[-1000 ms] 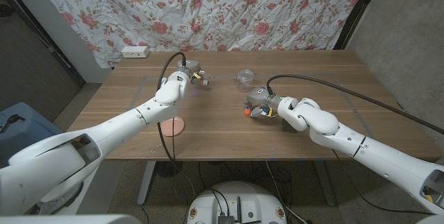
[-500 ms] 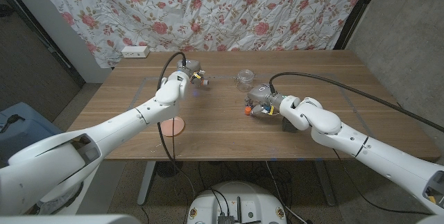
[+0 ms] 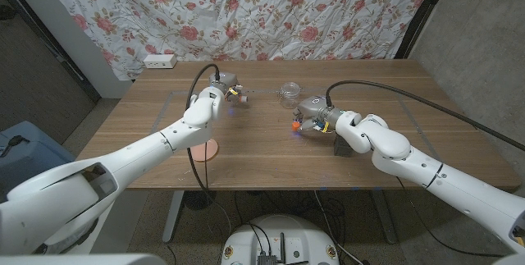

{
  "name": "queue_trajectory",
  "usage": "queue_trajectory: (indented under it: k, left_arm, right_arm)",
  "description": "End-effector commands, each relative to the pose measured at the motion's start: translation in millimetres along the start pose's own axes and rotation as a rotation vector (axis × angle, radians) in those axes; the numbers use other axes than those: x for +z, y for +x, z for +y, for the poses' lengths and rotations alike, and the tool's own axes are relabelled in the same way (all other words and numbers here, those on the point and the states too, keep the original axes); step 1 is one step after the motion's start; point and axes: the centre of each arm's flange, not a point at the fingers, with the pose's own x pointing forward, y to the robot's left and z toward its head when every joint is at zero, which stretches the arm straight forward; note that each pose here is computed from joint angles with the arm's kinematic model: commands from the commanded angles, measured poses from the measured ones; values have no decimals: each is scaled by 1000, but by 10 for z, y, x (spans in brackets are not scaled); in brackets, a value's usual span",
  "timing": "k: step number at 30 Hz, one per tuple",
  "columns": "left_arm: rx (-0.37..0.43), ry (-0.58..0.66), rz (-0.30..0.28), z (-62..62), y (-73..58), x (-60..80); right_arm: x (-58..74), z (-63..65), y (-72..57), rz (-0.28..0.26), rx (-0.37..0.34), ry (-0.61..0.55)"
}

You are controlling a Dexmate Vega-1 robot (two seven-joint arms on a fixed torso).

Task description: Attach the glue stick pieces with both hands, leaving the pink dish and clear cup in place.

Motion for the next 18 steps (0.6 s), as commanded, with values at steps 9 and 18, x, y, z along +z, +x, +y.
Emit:
queue_trajectory:
  k: [9, 18]
  left_arm:
    - [-7, -81, 12, -65, -195, 51]
    - [14, -90, -16, -57, -274, 108]
  right_arm:
    - [-143, -102, -143, 90, -74, 152]
    - [-190, -116, -193, 124, -104, 240]
